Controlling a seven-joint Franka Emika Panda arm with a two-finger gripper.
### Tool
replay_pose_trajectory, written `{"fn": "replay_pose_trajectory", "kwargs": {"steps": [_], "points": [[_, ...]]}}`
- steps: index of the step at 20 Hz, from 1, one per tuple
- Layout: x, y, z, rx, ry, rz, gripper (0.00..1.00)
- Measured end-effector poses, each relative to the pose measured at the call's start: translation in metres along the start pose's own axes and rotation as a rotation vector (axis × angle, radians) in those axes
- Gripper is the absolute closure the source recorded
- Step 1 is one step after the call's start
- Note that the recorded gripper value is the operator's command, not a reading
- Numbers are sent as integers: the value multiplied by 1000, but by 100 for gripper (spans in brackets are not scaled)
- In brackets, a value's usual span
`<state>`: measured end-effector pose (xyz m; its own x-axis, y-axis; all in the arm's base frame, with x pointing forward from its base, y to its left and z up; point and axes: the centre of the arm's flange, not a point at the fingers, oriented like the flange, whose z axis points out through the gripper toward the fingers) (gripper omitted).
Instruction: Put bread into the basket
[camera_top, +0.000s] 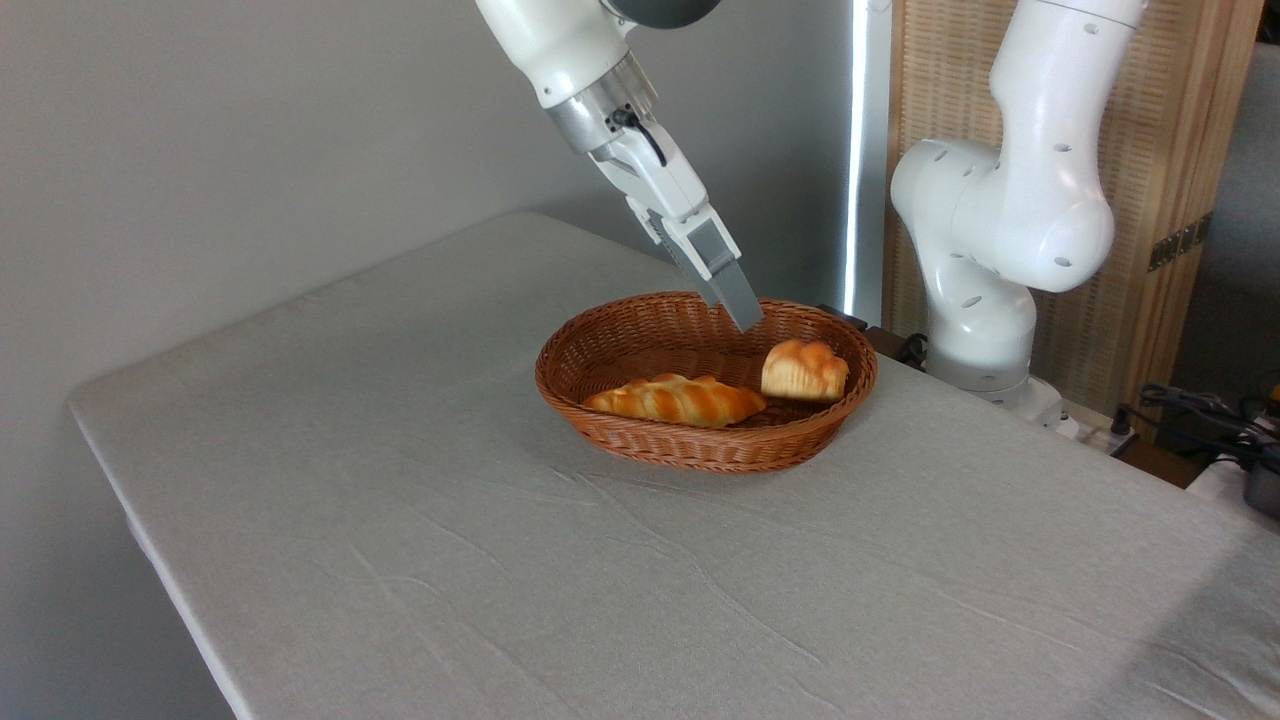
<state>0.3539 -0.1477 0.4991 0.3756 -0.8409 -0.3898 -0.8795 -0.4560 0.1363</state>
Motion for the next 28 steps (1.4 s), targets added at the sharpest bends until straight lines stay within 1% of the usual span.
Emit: {"fn": "replay_pose_trajectory", "kwargs": {"steps": [2, 5, 6, 7, 8, 9, 10, 11, 12, 13, 14, 15, 17, 20, 22, 24, 28], "points": [[-4, -7, -14, 17, 30, -16, 0], [-10, -26, -48, 52, 97, -49, 0], [-13, -41, -69, 71, 136, -70, 0], [-16, -51, -82, 80, 160, -85, 0], [-23, -72, -104, 94, 203, -113, 0], [-28, -85, -115, 99, 225, -133, 0], [-36, -111, -131, 106, 261, -170, 0], [-41, -125, -138, 108, 278, -195, 0], [-48, -154, -148, 117, 319, -258, 0], [-53, -176, -153, 120, 353, -312, 0], [-57, -197, -156, 123, 393, -369, 0], [-60, -212, -157, 123, 428, -406, 0], [-63, -222, -159, 117, 459, -434, 0], [-63, -222, -163, 115, 474, -439, 0], [-61, -219, -164, 113, 472, -432, 0], [-58, -215, -163, 99, 457, -420, 0], [-58, -207, -156, 80, 430, -372, 0]]}}
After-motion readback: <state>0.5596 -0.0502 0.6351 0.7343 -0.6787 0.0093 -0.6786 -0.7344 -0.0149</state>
